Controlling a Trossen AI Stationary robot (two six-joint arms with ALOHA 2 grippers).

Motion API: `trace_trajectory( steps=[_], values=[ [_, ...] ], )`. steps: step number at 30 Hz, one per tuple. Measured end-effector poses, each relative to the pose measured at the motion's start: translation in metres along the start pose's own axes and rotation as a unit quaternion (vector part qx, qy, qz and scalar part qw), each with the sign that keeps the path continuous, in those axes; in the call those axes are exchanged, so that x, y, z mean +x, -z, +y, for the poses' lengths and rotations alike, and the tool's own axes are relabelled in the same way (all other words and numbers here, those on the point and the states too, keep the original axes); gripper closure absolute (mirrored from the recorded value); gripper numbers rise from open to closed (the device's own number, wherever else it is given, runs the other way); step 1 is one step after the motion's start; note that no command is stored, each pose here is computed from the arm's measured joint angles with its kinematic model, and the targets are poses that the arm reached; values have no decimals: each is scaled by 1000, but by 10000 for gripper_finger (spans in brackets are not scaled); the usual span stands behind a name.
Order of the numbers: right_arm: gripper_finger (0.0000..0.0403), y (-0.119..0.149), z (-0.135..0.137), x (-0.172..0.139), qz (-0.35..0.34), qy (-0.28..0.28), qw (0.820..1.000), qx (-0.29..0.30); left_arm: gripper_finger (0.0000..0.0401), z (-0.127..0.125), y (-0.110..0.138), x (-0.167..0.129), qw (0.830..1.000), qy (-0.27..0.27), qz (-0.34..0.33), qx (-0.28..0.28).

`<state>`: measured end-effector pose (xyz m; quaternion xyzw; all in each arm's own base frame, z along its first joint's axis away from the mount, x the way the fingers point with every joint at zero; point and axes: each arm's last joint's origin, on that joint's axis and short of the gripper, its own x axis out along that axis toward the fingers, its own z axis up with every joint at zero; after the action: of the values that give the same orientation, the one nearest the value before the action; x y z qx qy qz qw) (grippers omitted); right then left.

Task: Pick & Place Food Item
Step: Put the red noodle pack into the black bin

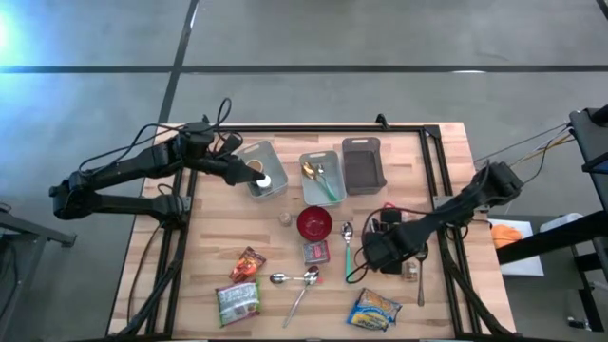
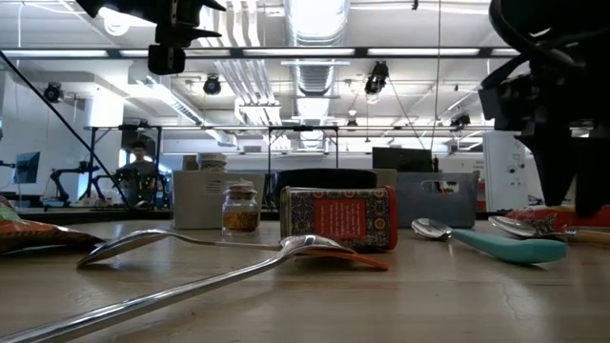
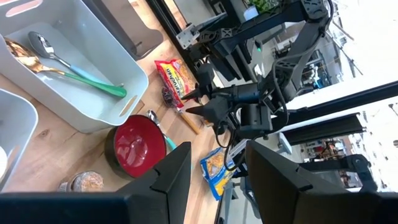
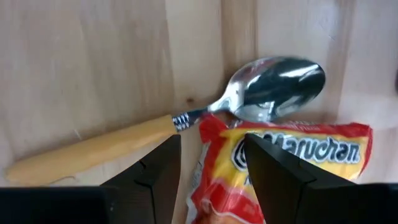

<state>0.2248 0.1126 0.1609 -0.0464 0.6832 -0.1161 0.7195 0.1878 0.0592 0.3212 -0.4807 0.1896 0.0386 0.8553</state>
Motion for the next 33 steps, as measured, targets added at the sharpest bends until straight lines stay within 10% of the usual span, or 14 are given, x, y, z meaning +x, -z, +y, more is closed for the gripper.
trace_trajectory(
  steps=[8,18,33],
  values=[
    [241,-3,5,17,5,45,999,-20,244,0,0,0,1000,-3,0,13],
    [385,-2,6,21,13,50,999,-8,244,2,1,0,1000,-9,6,9],
    [395,5,-7,-7,1,43,996,84,244,2,1,0,1000,-9,6,13]
  ],
)
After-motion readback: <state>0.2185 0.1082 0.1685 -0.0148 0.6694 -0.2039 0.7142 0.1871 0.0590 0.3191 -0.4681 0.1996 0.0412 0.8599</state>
